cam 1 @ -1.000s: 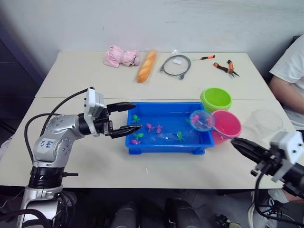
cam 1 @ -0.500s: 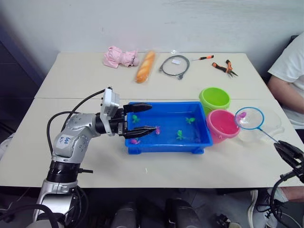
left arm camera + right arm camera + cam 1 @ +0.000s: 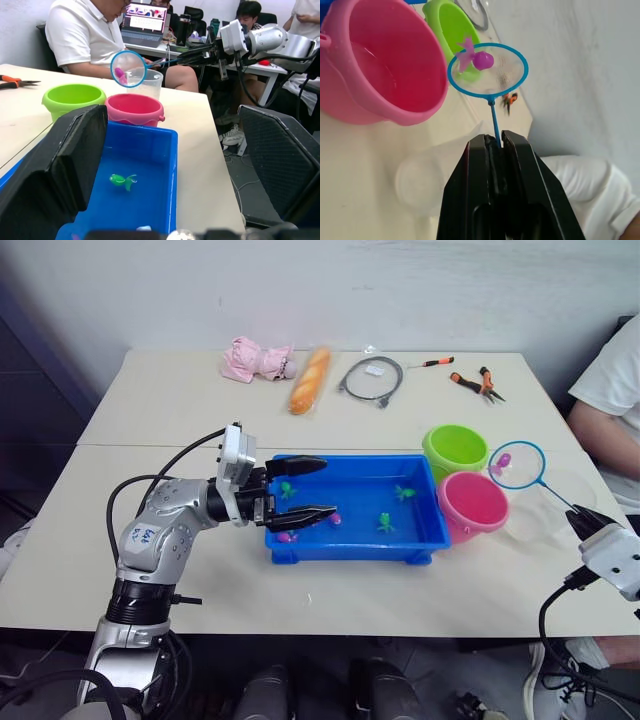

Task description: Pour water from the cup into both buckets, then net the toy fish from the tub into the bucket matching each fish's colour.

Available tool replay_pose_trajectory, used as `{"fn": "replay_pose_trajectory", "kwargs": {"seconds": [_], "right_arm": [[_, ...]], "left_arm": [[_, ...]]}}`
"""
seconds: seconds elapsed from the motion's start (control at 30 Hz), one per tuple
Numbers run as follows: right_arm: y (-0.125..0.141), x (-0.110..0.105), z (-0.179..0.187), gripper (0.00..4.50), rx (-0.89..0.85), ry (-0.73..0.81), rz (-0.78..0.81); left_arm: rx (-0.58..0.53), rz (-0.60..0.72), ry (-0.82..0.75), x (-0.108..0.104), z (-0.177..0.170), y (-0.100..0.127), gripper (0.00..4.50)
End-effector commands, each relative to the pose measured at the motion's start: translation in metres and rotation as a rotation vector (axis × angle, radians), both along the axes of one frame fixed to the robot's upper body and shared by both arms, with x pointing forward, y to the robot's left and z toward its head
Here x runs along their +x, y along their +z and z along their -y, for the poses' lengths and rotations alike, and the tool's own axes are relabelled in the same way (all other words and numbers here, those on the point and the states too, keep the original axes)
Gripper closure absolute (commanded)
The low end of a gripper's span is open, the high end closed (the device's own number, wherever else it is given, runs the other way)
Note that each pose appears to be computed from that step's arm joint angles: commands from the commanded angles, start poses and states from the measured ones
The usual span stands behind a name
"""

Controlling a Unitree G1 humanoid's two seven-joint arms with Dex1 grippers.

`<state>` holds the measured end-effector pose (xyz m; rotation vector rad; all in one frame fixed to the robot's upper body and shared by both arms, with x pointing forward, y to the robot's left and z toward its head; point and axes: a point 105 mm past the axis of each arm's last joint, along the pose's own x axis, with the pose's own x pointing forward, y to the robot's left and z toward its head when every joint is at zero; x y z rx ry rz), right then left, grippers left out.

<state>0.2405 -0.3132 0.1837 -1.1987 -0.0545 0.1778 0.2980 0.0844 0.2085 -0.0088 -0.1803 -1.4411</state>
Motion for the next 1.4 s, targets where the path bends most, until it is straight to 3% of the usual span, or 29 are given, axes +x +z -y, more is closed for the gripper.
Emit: {"fn": "replay_pose_trajectory", "kwargs": {"seconds": [0.03,0.23,0.37,0.57,0.7,0.8,0.93,1.03,1.13,1.33,1.4], "right_arm": [[0.010,-0.001,-0.006,4.50,-0.140,0.020,0.065],[-0.007,-0.004,-0.013,4.50,-0.258,0.045,0.050],[-0.001,-0.008,-0.015,4.50,-0.343,0.035,0.144],[-0.020,-0.014,-0.019,4.50,-0.375,0.041,0.163],[-0.019,-0.013,-0.013,4.50,-0.402,-0.014,0.221],[-0.021,-0.013,-0.015,4.50,-0.401,-0.005,0.228],[-0.034,-0.015,-0.025,4.50,-0.367,0.017,0.184],[-0.026,-0.019,-0.007,4.50,-0.376,-0.078,0.212],[-0.033,-0.020,-0.016,4.50,-0.355,-0.033,0.195],[-0.025,-0.016,-0.001,4.50,-0.354,-0.113,0.231],[-0.020,-0.015,-0.010,4.50,-0.253,-0.073,0.240]], "left_arm": [[-0.022,0.057,-0.018,-0.005,0.002,0.016,0.03],[-0.021,0.061,-0.017,-0.006,0.002,0.017,0.03],[-0.019,0.061,-0.007,-0.005,-0.001,0.016,0.03],[-0.014,0.060,-0.004,-0.003,-0.002,0.015,0.03],[-0.010,0.068,-0.006,-0.002,-0.002,0.015,0.03],[-0.015,0.067,-0.005,-0.002,-0.002,0.015,0.03],[-0.118,0.032,0.025,0.001,-0.006,0.028,0.03],[-0.104,0.034,0.027,0.001,-0.008,0.028,0.03],[-0.097,0.030,0.029,0.001,-0.009,0.026,0.03],[-0.081,0.030,0.024,0.000,-0.008,0.023,0.03],[-0.052,0.039,0.024,-0.001,-0.010,0.019,0.03]]}}
